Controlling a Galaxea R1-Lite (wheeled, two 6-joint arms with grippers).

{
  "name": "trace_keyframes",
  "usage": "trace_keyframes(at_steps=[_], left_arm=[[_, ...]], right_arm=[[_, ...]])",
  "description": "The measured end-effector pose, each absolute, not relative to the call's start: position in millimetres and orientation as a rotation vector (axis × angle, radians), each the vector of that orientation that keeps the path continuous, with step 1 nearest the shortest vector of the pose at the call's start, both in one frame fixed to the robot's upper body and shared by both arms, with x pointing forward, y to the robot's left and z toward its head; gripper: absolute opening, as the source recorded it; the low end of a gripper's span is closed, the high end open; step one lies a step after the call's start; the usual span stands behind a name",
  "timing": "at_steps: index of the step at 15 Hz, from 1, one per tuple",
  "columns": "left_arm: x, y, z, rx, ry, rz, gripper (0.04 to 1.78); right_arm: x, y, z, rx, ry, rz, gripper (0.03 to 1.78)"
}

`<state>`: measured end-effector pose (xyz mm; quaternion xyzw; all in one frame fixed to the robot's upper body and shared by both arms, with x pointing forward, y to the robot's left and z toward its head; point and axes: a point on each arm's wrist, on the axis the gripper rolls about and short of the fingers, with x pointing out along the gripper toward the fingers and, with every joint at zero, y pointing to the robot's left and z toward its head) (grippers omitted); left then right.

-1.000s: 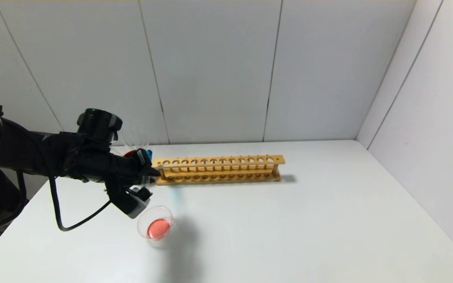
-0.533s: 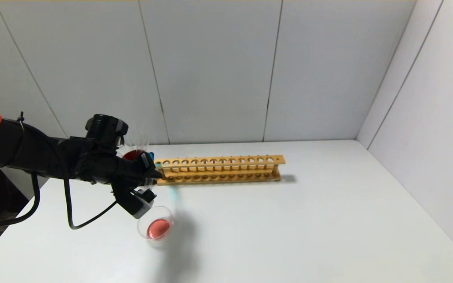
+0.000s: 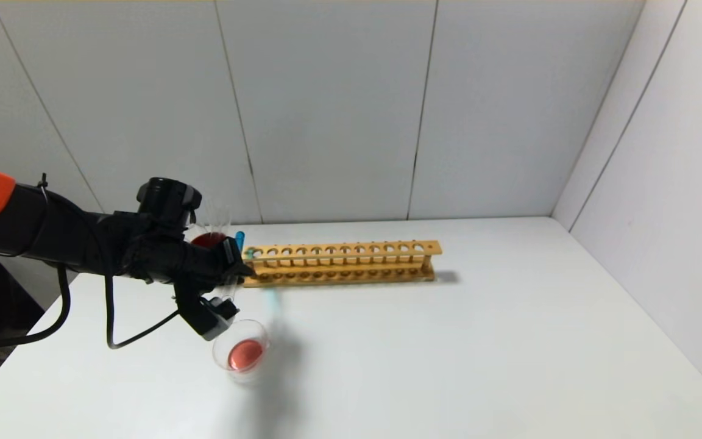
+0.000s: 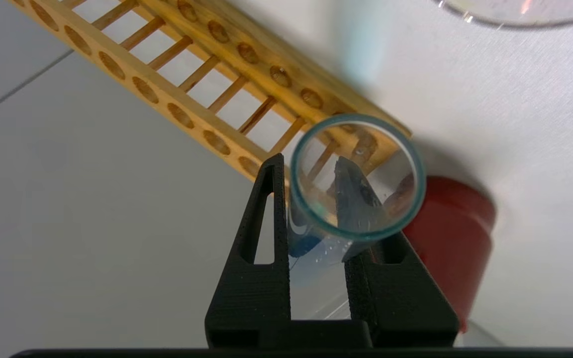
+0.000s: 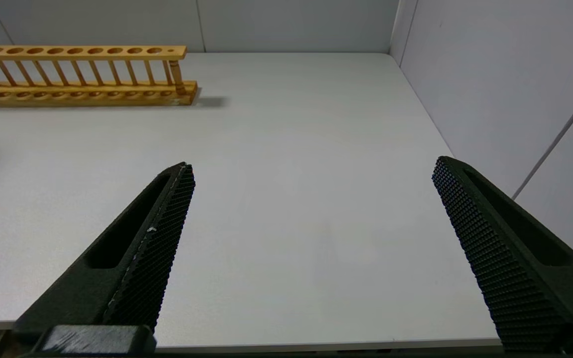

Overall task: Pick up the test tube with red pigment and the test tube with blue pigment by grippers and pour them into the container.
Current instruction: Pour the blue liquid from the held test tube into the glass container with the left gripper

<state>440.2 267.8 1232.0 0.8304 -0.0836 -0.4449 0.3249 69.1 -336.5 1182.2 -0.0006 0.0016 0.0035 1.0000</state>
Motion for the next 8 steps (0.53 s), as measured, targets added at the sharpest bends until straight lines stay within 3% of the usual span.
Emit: trace_keyframes(at_steps=[8], left_arm=[[445.1, 268.4, 1227.6, 2.222, -0.235, -1.178, 0.35]], right_arm=[[69.1, -336.5, 1182.2, -0.001, 0.003, 0.007, 1.75]])
